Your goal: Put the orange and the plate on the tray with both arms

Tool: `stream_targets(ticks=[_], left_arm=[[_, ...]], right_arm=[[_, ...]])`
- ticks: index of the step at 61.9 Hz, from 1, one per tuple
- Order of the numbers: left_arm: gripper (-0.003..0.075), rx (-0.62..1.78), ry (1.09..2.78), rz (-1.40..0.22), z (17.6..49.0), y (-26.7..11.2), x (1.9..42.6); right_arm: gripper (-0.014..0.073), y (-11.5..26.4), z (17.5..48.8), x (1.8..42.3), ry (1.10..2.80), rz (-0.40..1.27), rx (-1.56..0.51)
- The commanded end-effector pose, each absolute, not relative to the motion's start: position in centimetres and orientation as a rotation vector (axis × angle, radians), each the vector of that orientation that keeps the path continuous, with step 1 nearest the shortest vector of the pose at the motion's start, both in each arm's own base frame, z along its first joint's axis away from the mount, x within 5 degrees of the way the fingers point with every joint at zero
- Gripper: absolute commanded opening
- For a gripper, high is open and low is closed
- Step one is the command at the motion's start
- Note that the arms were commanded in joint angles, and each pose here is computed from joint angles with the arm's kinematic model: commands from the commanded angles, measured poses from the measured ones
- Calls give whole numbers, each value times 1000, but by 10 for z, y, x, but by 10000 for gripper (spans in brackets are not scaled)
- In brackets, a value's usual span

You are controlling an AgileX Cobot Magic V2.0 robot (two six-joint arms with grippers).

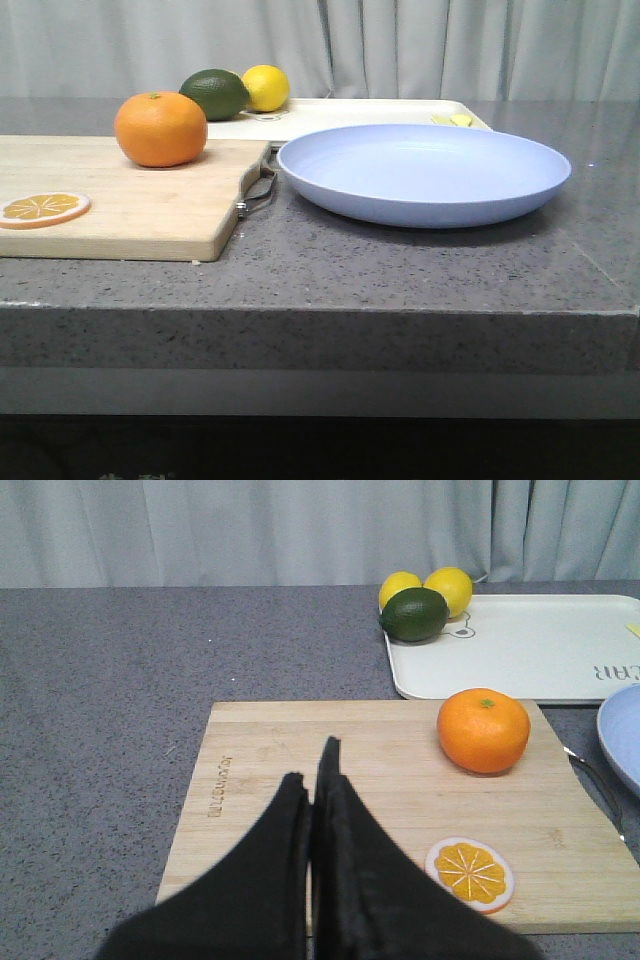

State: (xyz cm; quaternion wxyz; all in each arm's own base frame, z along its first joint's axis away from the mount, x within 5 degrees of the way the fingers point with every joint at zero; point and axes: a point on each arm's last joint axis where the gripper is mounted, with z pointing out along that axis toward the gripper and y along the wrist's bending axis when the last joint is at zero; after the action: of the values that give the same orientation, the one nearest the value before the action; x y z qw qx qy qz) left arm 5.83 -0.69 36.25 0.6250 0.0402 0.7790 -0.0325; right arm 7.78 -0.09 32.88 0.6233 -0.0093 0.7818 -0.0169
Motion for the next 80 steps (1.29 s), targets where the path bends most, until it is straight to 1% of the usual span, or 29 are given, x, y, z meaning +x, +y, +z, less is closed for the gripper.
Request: stream_targets(ticks=[1, 11, 21, 23, 26, 30, 35, 38, 40, 41, 42, 45, 46, 48, 51, 67, 80], left_arm=[[-18, 84, 1697, -94, 379, -8, 60], [-18, 84, 1697, -94, 379, -8, 60], [-17, 84, 1699, -94, 378, -8, 60], [-17, 84, 1699, -94, 378, -8, 60], [-12, 84, 1701, -94, 378, -8, 60], [24, 84, 1703, -94, 378, -8, 60], [120, 84, 1703, -94, 378, -8, 60], [224, 84, 1701, -94, 378, -8, 60], [283, 84, 1699, -94, 378, -8, 60], [329, 83, 1696, -94, 379, -8, 60], [358, 83, 1696, -94, 379, -8, 60], [450, 83, 1695, -94, 379, -8, 61], [482, 83, 1695, -94, 379, -8, 61], [522, 83, 1695, -94, 379, -8, 61], [547, 83, 1695, -94, 379, -8, 61], [549, 86, 1694, -91, 379, -8, 62], [549, 132, 1742, -124, 376, -13, 79]], right_arm=[[-70, -2, 342, 84, 1730, -61, -25], [-70, -2, 341, 85, 1749, -60, -26], [-66, -2, 336, 84, 1807, -56, -28], [-53, -2, 334, 84, 1820, -56, -28], [-10, -2, 332, 85, 1842, -54, -29], [91, -2, 330, 86, 1867, -53, -30], [304, -2, 330, 87, 1872, -53, -30], [449, -2, 330, 87, 1871, -53, -30], [520, -2, 330, 87, 1872, -53, -30], [543, -2, 330, 87, 1874, -53, -30], [573, -2, 330, 87, 1874, -53, -30], [616, -2, 330, 87, 1874, -53, -30], [622, -2, 330, 87, 1874, -53, -30], [624, -2, 330, 87, 1874, -53, -30], [619, -2, 330, 87, 1874, -53, -30], [619, -2, 330, 87, 1874, -53, -30], [619, -2, 330, 87, 1874, -53, -30]])
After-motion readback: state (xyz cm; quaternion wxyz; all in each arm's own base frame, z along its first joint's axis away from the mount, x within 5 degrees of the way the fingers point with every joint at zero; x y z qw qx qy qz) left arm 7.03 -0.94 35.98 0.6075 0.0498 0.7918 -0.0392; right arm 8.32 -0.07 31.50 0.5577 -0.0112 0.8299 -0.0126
